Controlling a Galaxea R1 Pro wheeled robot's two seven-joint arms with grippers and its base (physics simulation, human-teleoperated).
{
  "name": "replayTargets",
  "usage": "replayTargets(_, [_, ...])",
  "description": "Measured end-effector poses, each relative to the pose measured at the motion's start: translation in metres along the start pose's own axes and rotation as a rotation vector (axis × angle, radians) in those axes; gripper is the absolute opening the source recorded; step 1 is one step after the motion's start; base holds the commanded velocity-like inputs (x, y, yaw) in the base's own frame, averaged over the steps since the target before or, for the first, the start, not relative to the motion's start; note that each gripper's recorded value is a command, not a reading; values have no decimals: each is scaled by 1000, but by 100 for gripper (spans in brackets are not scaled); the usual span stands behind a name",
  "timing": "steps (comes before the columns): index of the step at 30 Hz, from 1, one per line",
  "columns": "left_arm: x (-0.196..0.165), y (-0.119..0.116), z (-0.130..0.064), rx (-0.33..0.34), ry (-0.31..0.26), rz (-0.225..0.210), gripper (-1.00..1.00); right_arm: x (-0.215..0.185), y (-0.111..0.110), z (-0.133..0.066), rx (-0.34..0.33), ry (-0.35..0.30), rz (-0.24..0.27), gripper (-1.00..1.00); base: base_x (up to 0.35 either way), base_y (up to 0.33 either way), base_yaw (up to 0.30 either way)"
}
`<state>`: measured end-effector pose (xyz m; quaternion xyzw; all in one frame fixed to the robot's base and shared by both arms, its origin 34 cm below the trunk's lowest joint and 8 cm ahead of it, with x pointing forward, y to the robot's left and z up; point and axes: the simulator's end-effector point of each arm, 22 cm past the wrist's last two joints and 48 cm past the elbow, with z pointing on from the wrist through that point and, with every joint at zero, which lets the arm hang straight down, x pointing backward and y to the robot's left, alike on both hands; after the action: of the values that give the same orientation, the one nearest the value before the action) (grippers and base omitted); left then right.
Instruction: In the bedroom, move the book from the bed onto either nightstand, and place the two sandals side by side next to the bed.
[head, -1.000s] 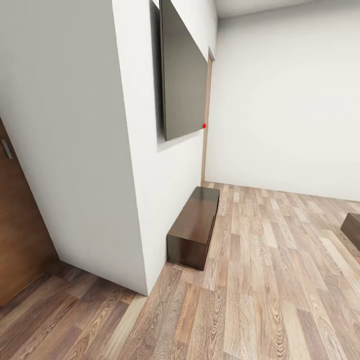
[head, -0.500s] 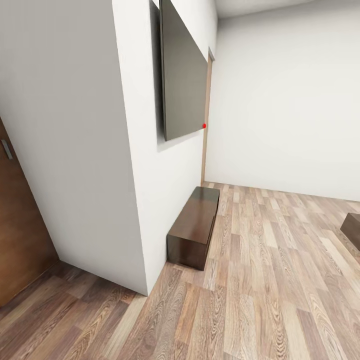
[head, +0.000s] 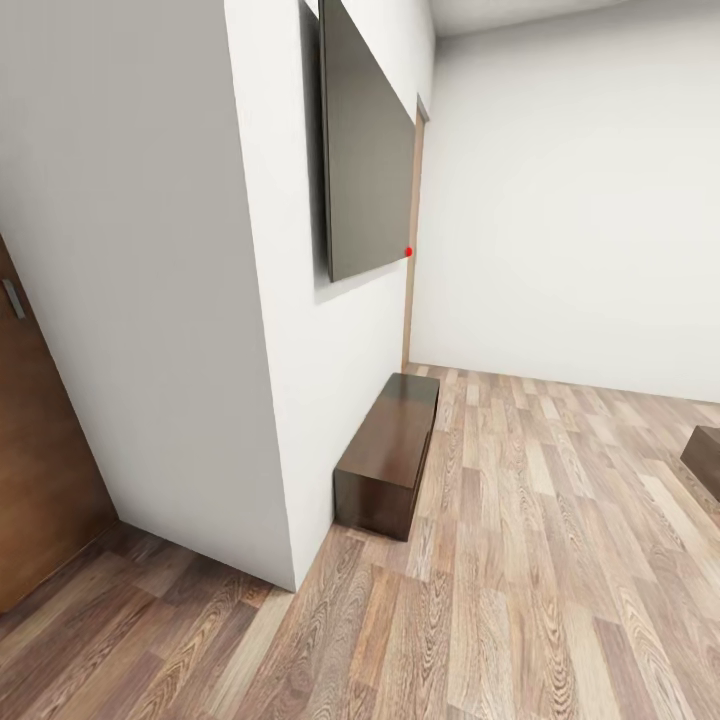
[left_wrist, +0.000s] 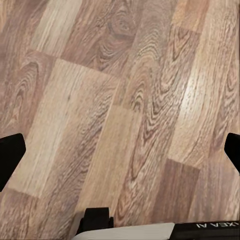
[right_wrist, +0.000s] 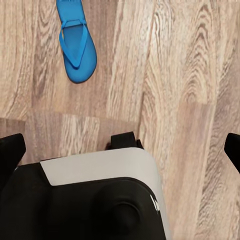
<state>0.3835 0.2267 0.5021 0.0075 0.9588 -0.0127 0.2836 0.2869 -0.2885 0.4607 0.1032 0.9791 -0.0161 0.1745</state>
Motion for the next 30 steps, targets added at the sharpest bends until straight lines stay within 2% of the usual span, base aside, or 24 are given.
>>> replayTargets(5, [-52,1,1,-3,-96,-3,100,-1,0,0,0,-3,0,100,0,0,0])
replayTargets(9, [-118,-3,-7,2,-183,-13,100,-1,0,0,0,-4,0,100,0,0,0])
replayTargets(14, [-161,-14,-18,35,-226,-18,100,-1,0,0,0,-4,0,100,0,0,0])
replayTargets(16, [-186,-27,-26,87,-258,-15,100,-1,0,0,0,-4,0,100,0,0,0])
replayTargets(18, [-228,-53,-43,202,-332,4,100,-1,0,0,0,-4,0,100,0,0,0])
replayTargets(25, [-290,-76,-74,318,-411,27,100,-1,0,0,0,-4,0,100,0,0,0])
replayTargets(28, [-304,-86,-85,380,-430,11,100,-1,0,0,0,-4,0,100,0,0,0])
replayTargets(29, [-310,-96,-93,443,-438,-12,100,-1,0,0,0,-4,0,100,0,0,0])
replayTargets(30, [-312,-101,-97,478,-440,-27,100,-1,0,0,0,-4,0,100,0,0,0])
